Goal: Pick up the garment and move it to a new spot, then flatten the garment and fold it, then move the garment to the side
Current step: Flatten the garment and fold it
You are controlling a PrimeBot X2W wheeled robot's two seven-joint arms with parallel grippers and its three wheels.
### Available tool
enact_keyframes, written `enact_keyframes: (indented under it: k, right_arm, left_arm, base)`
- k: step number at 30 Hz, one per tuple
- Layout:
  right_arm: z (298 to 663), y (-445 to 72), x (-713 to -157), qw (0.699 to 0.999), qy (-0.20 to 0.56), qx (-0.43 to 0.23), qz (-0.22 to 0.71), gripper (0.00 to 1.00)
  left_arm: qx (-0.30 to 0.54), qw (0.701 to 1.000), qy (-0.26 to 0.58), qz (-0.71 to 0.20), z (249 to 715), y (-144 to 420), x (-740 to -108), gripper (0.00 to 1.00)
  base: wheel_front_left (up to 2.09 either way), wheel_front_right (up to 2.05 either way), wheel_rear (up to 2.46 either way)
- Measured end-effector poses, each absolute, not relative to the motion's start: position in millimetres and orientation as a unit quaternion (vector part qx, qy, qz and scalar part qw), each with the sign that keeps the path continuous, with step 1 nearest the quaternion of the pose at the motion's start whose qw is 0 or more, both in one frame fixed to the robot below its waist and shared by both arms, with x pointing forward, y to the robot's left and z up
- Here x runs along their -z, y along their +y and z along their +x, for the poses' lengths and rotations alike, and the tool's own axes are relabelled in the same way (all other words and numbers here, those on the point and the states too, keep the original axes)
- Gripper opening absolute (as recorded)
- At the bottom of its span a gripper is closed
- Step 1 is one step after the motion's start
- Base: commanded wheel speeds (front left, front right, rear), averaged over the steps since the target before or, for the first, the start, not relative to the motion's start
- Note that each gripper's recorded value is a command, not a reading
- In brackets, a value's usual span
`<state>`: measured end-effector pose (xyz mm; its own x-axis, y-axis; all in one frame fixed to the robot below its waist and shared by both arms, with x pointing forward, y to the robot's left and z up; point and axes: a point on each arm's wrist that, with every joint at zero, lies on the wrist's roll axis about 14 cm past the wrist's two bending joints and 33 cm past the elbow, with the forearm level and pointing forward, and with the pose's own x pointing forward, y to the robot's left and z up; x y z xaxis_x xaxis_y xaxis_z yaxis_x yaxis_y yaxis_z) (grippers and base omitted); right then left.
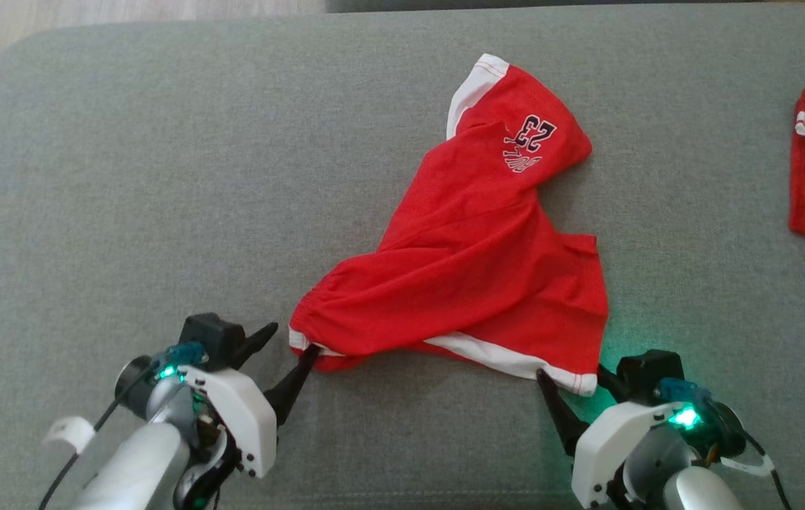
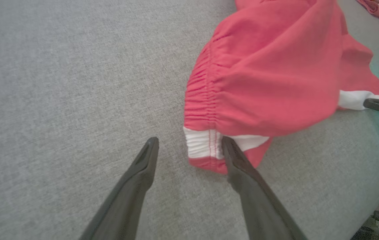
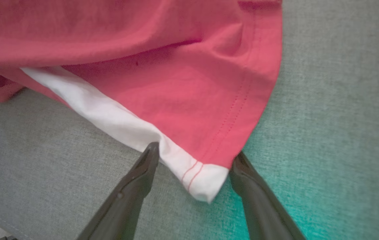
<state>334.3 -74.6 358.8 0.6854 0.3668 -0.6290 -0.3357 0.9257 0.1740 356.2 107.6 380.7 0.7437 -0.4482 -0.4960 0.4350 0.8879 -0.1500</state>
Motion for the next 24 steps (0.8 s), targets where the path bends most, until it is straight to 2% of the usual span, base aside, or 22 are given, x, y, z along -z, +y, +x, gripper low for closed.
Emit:
enact_keyframes:
  k: [9,10,11,12,13,19,24]
  right_arm:
    - [339,-74,-359,0.918,0.347,-0.192,0.025,1.00]
    - [338,-73,-358,0.917,0.347,-0.193,0.025,1.00]
    - [338,-72,-358,0.917,0.348,-0.195,0.027,0.67]
    - [338,-70,-358,0.916,0.348,-0.196,0.031,0.24]
    - [337,-68,-358,0.916,0.348,-0.199,0.034,0.00]
    - [347,-65,-374,0.922,0.320,-0.190,0.104,0.00]
    - [380,-92,-441,0.945,0.208,-0.149,0.204,0.00]
  left_arm:
    - [0.255,0.925,0.282,-0.015,358,103,-370,1.00]
    - [0.256,0.924,0.284,-0.017,358,102,-369,0.95]
    - [0.258,0.923,0.285,-0.020,358,101,-369,0.54]
    - [0.258,0.923,0.284,-0.024,358,100,-368,0.33]
    - [0.259,0.922,0.286,-0.025,358,100,-368,0.00]
    - [0.259,0.922,0.280,-0.064,359,94,-375,0.00]
    - [0.260,0.926,0.209,-0.177,372,81,-431,0.00]
  base:
    - [0.00,0.00,0.00]
    - [0.00,0.00,0.00]
    - [0.00,0.00,0.00]
    - [0.00,0.00,0.00]
    - [0.00,0.00,0.00]
    - [0.00,0.00,0.00]
    - [0.00,0.00,0.00]
